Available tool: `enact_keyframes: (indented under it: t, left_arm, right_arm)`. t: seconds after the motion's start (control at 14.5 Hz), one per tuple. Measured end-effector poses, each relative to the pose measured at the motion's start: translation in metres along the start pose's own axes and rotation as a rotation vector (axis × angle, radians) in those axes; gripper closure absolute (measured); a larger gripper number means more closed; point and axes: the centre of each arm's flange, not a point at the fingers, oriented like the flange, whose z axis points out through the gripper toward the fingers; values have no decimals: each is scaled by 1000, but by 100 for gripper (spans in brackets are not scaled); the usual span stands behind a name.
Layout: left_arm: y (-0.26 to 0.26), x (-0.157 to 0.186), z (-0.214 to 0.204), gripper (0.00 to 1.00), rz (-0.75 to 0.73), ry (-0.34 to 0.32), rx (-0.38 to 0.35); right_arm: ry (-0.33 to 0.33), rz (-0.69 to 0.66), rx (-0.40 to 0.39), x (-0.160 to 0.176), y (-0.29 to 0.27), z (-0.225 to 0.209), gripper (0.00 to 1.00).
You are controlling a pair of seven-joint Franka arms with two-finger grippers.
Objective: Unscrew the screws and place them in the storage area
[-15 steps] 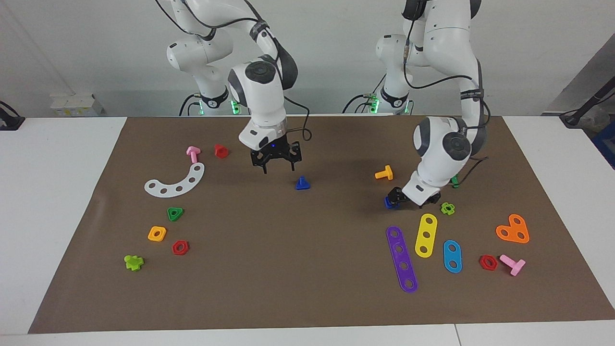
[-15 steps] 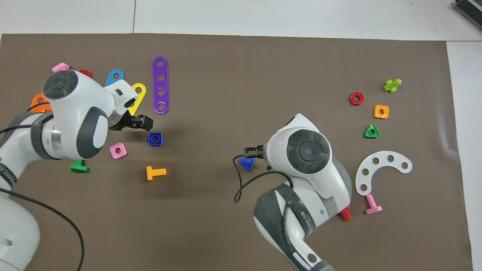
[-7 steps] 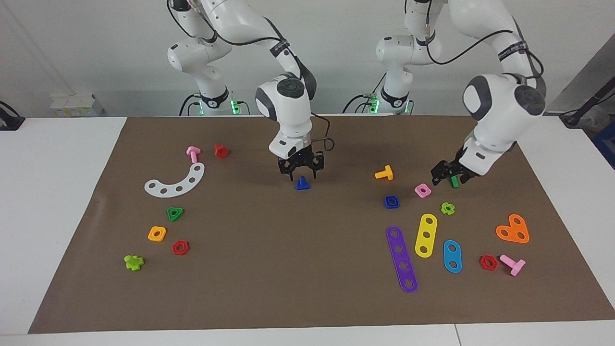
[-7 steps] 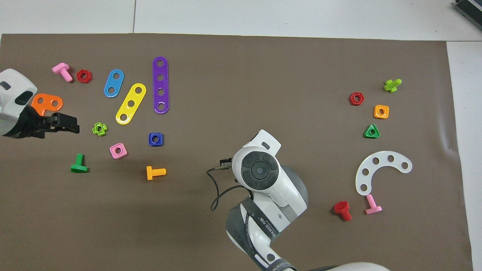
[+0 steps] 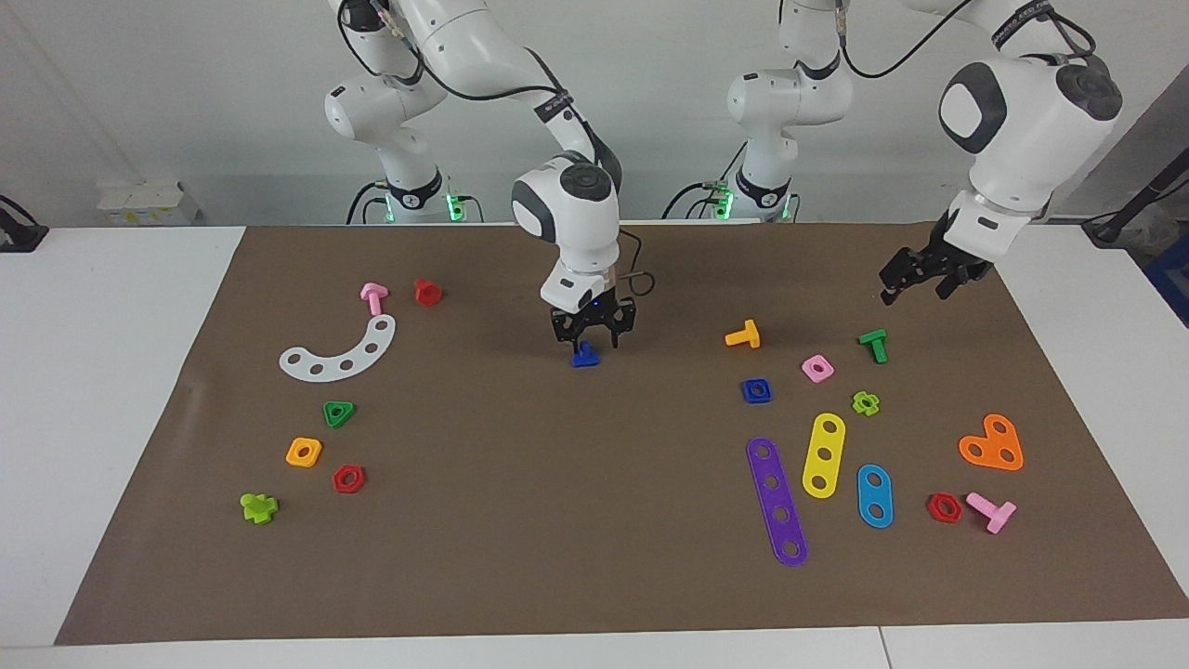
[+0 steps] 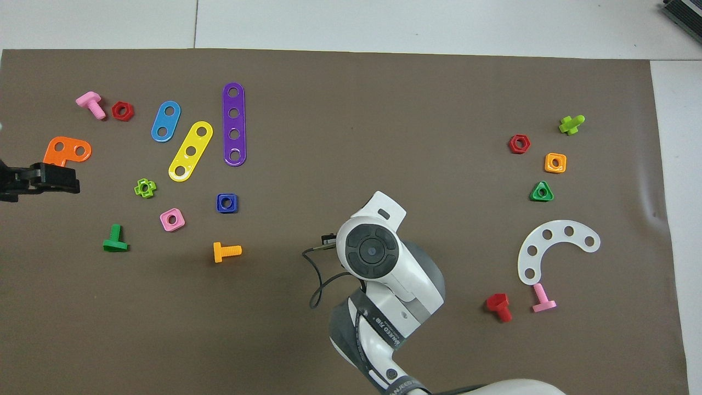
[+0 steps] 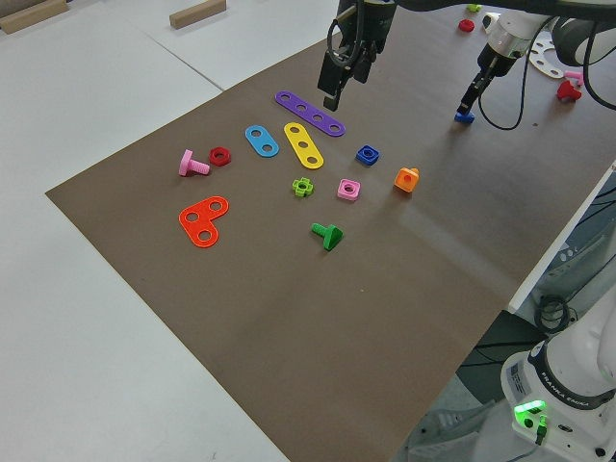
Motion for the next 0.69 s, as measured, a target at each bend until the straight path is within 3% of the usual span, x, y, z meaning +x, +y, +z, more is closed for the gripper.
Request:
enact_keyframes:
  t: [0.14, 0.34, 0.69]
  left_arm:
    - [10, 6, -29, 0, 14, -15, 8]
    - [30, 20, -45, 0, 38, -45, 13]
    - [44, 26, -20, 0, 58, -56, 14]
  right_arm:
    - [1, 2, -2, 1, 2, 0, 50]
    - [1, 14, -5, 5, 8, 1, 81]
    - [4, 70, -14, 23, 42, -1, 81]
